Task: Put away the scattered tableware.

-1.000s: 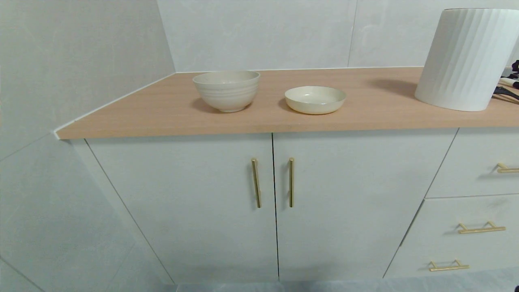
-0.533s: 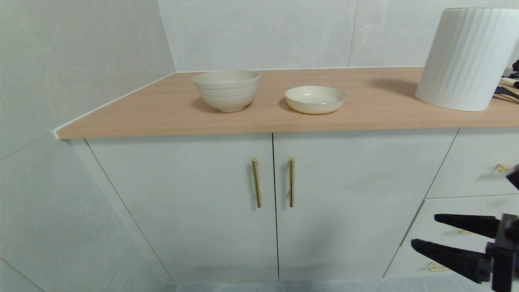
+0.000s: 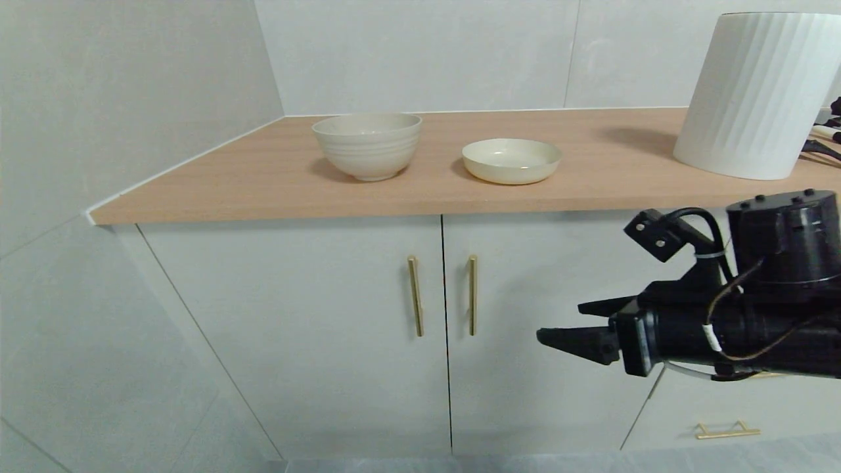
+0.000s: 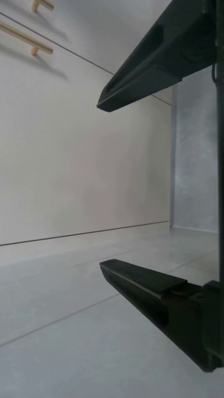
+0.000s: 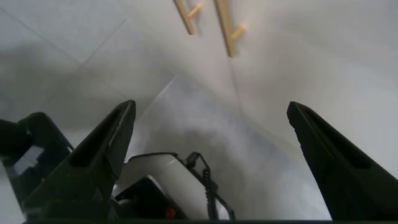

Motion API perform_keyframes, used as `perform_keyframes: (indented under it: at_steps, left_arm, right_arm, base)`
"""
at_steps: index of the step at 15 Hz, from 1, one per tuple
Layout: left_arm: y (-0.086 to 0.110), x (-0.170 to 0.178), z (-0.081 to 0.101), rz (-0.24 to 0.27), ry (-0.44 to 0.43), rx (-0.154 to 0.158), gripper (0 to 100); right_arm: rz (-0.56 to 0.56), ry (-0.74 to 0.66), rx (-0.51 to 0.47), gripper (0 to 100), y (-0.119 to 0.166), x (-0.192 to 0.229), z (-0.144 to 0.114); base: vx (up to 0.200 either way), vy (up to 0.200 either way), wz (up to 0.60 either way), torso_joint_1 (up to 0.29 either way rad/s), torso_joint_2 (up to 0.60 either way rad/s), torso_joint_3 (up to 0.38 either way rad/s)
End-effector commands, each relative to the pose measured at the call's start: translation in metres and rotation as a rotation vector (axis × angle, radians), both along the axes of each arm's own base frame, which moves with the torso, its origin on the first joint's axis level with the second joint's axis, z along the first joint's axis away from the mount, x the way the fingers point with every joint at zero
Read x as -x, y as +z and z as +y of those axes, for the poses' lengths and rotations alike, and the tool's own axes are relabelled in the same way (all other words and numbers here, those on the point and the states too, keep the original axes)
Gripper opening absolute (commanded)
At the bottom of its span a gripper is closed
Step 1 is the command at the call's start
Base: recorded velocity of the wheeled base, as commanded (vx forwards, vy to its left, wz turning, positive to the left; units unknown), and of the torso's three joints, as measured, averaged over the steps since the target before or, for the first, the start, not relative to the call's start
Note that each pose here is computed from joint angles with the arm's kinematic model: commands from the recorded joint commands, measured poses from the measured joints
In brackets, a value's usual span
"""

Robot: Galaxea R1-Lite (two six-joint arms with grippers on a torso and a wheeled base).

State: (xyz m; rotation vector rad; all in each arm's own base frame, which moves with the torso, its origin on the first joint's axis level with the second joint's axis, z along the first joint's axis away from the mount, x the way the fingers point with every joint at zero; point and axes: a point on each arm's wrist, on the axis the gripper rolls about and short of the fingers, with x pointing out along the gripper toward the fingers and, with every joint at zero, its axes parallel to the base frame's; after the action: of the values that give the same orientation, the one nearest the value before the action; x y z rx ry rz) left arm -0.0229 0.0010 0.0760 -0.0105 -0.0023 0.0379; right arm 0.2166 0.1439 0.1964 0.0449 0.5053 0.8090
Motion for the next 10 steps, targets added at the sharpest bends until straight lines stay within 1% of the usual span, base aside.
perform_keyframes:
  at_steps: [1, 5, 9, 10]
  left_arm:
    - [0.0, 0.0, 0.0, -0.001, 0.0, 0.0, 100]
    - [0.0, 0.0, 0.0, 0.001, 0.0, 0.0, 100]
    - [0.0, 0.0, 0.0, -0.001, 0.0, 0.0, 100]
    - [0.0, 0.0, 0.0, 0.001, 0.0, 0.0, 100]
  right_arm:
    - [0.049, 0.044, 0.028, 100, -0.017, -0.021, 0.029]
    - [0.031, 0.066, 0.002, 100, -0.037, -0.041, 0.054]
    - [0.012, 0.042, -0.12, 100, -0.052, -0.057, 0.074]
    - [0.007, 0.038, -0.131, 100, -0.055, -0.06, 0.076]
  base:
    - [0.0, 0.0, 0.0, 0.0, 0.0, 0.0]
    - [0.0, 0.0, 0.0, 0.0, 0.0, 0.0]
    - [0.0, 0.0, 0.0, 0.0, 0.0, 0.0]
    - [0.0, 0.0, 0.0, 0.0, 0.0, 0.0]
